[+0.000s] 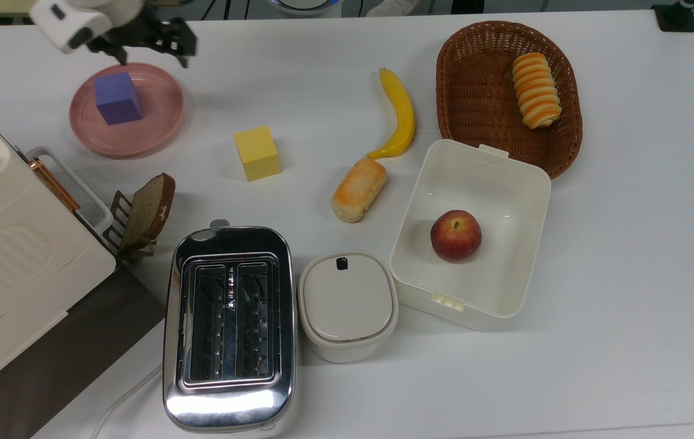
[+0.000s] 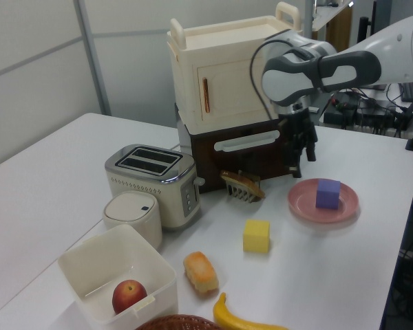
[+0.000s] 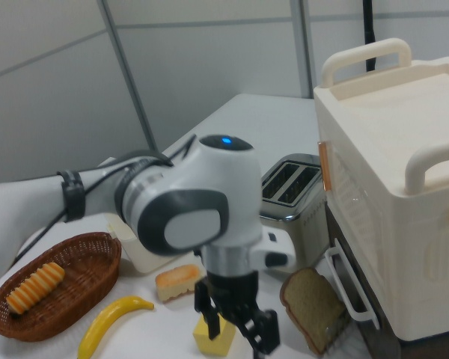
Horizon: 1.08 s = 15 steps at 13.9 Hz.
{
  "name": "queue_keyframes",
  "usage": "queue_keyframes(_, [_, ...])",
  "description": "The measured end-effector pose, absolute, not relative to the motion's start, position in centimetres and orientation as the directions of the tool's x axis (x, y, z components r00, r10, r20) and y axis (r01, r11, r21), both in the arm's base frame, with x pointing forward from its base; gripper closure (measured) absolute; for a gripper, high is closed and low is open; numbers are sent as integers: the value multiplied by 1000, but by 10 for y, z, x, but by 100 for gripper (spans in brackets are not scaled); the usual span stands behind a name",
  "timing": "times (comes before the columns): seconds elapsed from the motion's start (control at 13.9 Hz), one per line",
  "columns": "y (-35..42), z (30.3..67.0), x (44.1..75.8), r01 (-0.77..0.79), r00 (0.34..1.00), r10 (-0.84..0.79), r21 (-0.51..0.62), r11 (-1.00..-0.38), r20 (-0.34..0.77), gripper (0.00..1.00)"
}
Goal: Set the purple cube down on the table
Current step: 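Move the gripper over the purple cube on the pink plate and lower it, then close the gripper on the purple cube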
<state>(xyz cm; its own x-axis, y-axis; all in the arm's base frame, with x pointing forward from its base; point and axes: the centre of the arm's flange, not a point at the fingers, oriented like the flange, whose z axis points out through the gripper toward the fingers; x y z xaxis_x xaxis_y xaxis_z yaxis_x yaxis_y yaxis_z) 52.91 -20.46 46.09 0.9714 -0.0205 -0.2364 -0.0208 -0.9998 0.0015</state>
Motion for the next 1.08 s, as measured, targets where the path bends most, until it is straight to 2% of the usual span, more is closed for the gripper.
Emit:
queue_keyframes(0.14, [-232, 451, 518, 18, 976, 19, -5, -1000, -215, 0])
queue_keyframes(0.51, [-280, 393, 488, 130, 979, 127, 6, -992, -157, 0])
queue_keyframes(1.08, [-295, 348, 482, 235, 964, 227, 40, -971, -139, 0])
